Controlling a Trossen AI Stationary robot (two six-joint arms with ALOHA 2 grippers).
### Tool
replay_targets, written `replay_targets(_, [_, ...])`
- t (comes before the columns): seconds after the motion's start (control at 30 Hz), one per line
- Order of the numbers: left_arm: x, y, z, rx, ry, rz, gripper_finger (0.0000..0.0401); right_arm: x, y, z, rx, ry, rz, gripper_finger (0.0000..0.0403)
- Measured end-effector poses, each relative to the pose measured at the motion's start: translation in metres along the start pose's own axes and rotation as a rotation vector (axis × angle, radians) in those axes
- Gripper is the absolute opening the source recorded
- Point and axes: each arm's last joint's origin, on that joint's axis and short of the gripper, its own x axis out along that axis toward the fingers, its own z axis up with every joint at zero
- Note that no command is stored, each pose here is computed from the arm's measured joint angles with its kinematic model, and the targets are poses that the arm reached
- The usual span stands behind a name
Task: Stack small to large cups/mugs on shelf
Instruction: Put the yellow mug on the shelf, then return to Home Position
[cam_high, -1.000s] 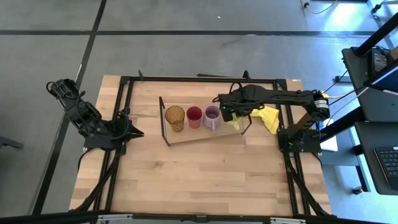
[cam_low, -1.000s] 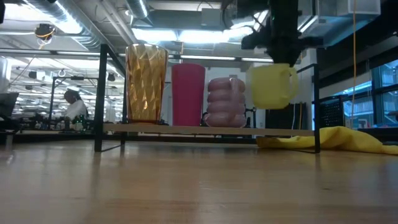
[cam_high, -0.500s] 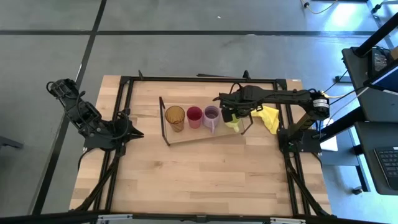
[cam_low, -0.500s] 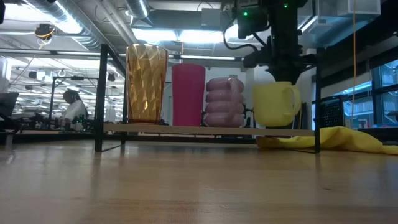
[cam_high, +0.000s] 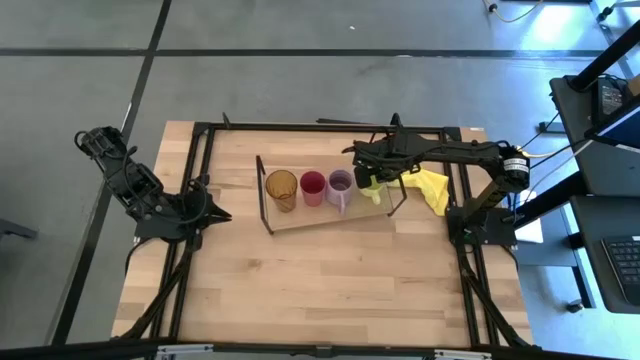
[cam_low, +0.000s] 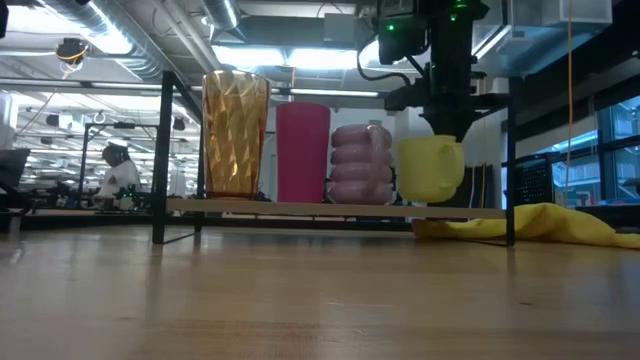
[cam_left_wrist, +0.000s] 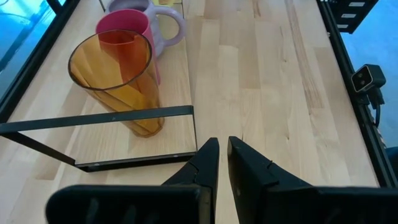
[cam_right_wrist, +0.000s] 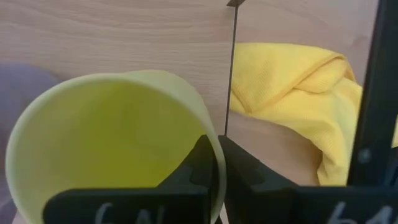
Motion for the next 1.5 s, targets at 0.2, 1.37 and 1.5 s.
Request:
replay_targets(0.2, [0.0,0.0,0.0,0.001,0.001,0.0,0.0028,0.0,0.0,0.0,-0.004,0.004,0.002,0.0056])
replay_targets(1.37, [0.0,0.0,0.0,0.009,0.001,0.002,0.0028,-0.2,0.03,-0.05,-0.303,-0.749,0.255,0.0131])
replay_targets(1.5, [0.0,0.0,0.0,0.003,0.001,0.001,0.0028,-0.247,0.032,-0.075,-0.294,-0.781,0.558,0.0131])
